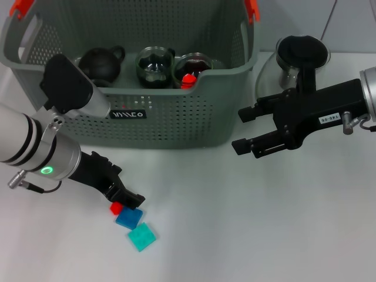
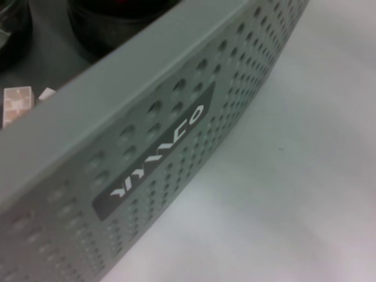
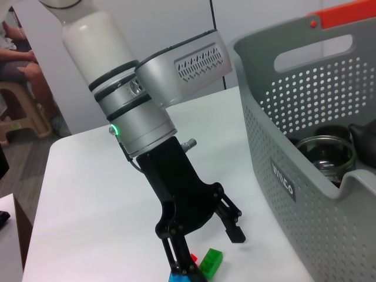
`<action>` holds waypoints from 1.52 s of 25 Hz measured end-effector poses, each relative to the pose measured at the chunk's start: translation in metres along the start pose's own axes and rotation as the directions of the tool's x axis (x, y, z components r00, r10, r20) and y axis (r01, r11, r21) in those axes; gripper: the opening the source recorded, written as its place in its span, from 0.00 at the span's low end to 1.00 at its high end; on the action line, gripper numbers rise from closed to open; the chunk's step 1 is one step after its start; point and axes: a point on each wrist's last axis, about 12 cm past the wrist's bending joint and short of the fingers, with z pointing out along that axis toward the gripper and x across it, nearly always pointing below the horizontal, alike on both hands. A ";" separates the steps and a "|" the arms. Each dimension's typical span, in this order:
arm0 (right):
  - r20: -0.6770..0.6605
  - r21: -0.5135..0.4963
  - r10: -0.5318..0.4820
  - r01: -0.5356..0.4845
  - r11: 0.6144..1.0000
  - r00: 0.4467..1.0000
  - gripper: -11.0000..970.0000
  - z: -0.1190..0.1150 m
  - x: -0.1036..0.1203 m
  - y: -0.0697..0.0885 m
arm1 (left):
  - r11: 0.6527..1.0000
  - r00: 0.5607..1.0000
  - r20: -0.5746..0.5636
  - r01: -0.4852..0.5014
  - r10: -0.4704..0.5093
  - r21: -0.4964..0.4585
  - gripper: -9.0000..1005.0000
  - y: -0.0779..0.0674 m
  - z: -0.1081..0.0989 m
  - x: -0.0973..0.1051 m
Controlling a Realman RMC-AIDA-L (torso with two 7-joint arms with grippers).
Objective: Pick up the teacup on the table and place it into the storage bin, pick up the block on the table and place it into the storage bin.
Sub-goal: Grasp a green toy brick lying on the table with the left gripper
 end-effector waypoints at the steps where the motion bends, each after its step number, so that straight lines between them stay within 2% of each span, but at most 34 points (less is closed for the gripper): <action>1: 0.000 0.000 0.000 0.000 1.000 1.000 0.86 0.000 0.000 0.000 | 1.000 1.000 0.000 0.000 0.000 -0.001 0.92 0.000 0.000 0.000; 38: 0.009 -0.001 -0.010 0.010 1.000 1.000 0.87 0.000 -0.001 0.000 | 1.000 1.000 -0.008 -0.006 0.006 0.000 0.92 -0.001 0.002 0.003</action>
